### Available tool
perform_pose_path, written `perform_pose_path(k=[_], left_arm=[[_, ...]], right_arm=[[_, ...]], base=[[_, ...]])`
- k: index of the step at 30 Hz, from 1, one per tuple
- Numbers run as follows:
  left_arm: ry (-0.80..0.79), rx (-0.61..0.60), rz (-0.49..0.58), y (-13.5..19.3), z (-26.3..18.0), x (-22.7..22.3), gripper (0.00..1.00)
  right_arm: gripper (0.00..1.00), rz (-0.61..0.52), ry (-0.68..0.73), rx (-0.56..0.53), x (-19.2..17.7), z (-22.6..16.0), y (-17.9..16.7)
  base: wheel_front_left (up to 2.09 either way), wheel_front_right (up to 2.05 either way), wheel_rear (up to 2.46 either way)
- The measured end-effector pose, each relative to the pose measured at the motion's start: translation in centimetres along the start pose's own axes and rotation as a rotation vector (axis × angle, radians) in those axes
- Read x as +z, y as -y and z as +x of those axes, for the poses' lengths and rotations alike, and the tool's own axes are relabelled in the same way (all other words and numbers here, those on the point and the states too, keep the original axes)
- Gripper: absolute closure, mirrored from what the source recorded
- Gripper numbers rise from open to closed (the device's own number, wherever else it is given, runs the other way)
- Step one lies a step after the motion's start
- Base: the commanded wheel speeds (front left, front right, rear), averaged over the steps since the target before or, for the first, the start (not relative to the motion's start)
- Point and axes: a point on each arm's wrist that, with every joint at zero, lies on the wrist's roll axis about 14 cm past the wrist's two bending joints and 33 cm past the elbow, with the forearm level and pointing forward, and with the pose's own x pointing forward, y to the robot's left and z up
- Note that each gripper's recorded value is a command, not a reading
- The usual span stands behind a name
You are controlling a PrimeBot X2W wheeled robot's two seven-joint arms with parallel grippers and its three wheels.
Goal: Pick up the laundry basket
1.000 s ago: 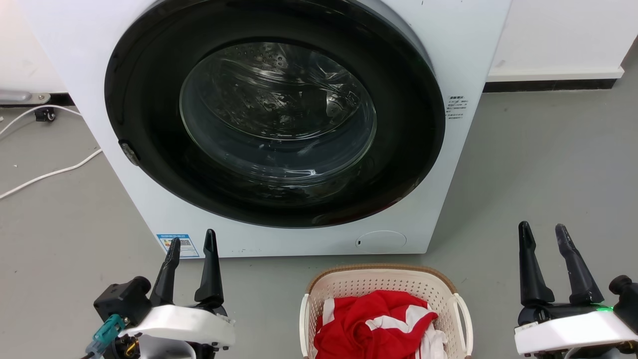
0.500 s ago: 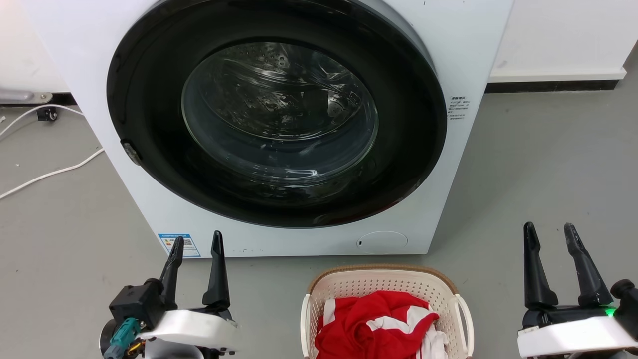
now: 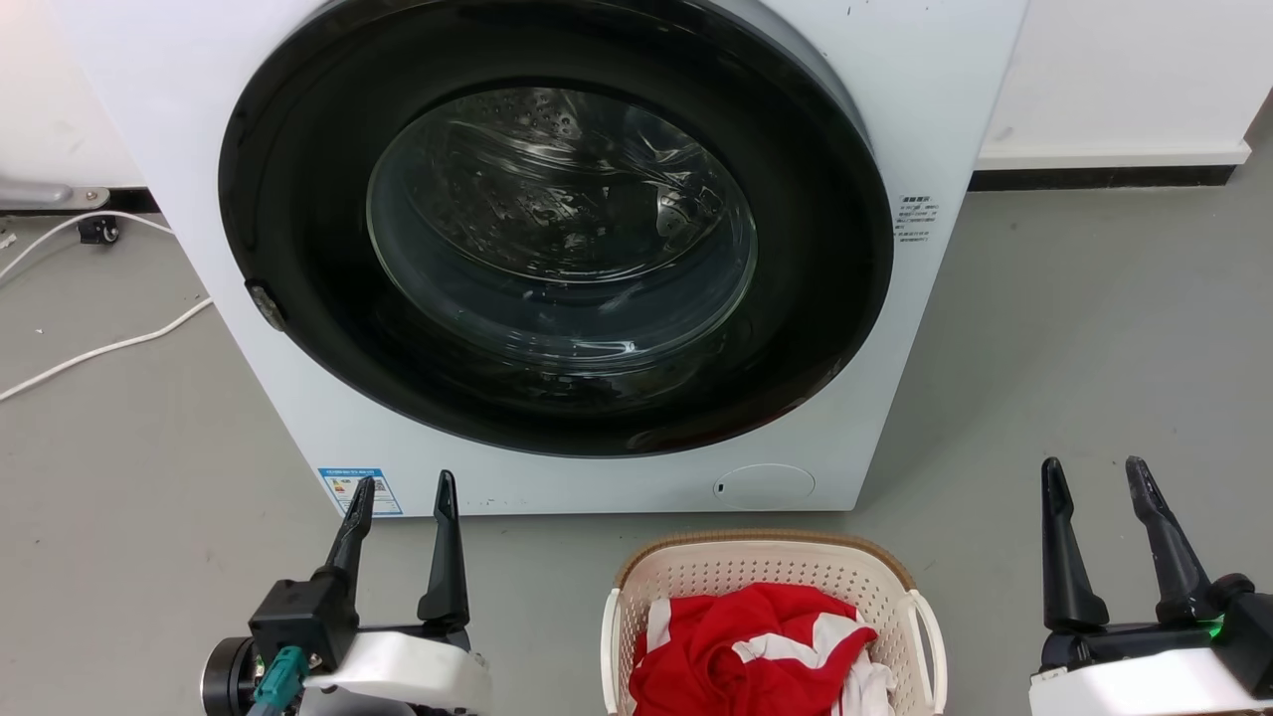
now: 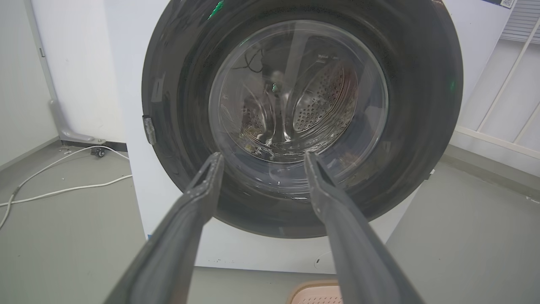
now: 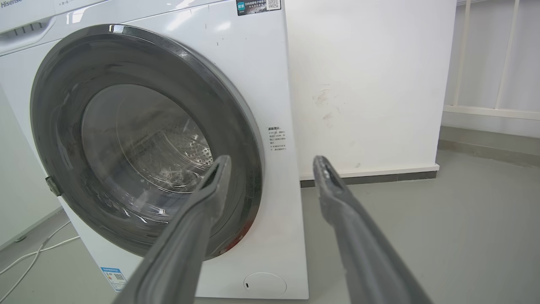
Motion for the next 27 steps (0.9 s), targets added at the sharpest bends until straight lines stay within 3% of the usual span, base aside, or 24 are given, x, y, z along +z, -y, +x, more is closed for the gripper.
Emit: perform_pose_path(k=[17, 27], left_arm=[[0.02, -0.014, 0.09, 0.3, -0.43, 0.14, 0.0], [0.006, -0.005, 0.08, -0.03, -0.57, -0.34, 0.0]], right_arm=[[0.0, -0.088, 0.014, 0.039, 0.08, -0.17, -0.85], [0.0, -0.072, 0.001, 0.036, -0.36, -0.31, -0.81]], base=[[0.0, 0.0, 0.0], [0.0, 0.0, 0.0]])
